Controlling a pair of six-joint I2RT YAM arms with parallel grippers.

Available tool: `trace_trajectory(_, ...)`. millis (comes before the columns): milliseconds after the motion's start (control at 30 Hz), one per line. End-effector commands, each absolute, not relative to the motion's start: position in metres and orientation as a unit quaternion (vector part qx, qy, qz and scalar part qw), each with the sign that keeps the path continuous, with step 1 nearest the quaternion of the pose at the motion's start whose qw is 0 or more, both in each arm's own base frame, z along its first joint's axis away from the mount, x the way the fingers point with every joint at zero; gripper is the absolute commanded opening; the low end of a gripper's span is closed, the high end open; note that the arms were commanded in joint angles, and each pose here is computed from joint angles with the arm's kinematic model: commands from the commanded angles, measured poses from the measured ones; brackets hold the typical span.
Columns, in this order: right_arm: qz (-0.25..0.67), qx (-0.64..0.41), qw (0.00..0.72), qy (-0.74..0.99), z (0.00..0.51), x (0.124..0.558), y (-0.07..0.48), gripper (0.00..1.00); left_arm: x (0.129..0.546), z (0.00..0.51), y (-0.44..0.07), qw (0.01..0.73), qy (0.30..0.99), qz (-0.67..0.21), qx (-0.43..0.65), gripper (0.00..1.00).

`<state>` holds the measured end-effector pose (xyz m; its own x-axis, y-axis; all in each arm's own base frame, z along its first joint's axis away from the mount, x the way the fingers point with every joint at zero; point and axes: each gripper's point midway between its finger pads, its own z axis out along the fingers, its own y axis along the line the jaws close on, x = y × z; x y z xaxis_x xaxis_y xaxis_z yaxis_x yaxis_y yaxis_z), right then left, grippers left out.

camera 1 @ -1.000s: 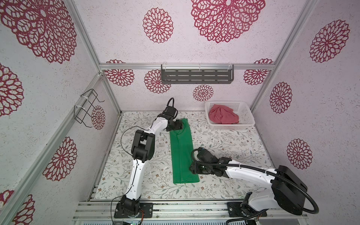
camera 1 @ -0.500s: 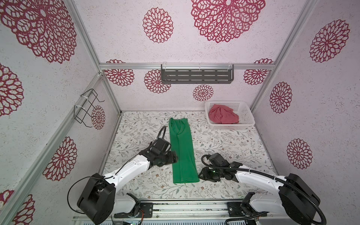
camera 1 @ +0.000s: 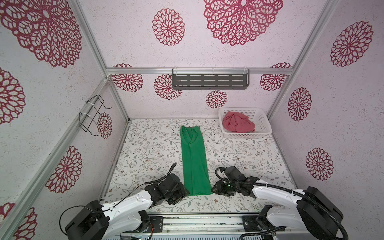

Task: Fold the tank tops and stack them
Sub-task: 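Move both grippers to the strip's near end and pinch its corners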

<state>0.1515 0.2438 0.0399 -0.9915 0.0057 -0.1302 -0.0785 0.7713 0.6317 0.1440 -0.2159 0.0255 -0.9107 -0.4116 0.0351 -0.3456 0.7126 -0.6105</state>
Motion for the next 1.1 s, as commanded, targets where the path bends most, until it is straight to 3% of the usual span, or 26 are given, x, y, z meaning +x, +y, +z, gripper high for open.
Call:
trace_trajectory(0, 0.353, -0.016, 0.061, 0.933, 0.041, 0.152, 0.252, 0.41, 0.140, 0.007, -0.209, 0.045, 0.925, -0.296, -0.232, 0.50)
trace_trajectory(100, 0.351, -0.018, 0.055, 0.935, 0.035, 0.151, 0.255, 0.41, 0.139, 0.000, -0.206, 0.043, 0.928, -0.285, -0.235, 0.42)
trace_trajectory(300, 0.347, -0.023, 0.046, 0.937, 0.027, 0.147, 0.260, 0.40, 0.134, -0.005, -0.199, 0.037, 0.937, -0.260, -0.230, 0.37)
trace_trajectory(467, 0.343, -0.023, 0.049, 0.938, 0.026, 0.147, 0.260, 0.40, 0.124, -0.008, -0.183, 0.026, 0.953, -0.211, -0.215, 0.50)
trace_trajectory(600, 0.341, -0.022, 0.048, 0.939, 0.025, 0.146, 0.259, 0.39, 0.120, -0.009, -0.171, 0.031, 0.957, -0.190, -0.217, 0.50)
trace_trajectory(900, 0.339, -0.025, 0.043, 0.939, 0.022, 0.143, 0.260, 0.32, 0.134, -0.015, -0.183, 0.049, 0.950, -0.210, -0.227, 0.36)
trace_trajectory(1067, 0.338, -0.026, 0.044, 0.940, 0.023, 0.142, 0.261, 0.26, 0.139, -0.020, -0.191, 0.043, 0.955, -0.201, -0.215, 0.14)
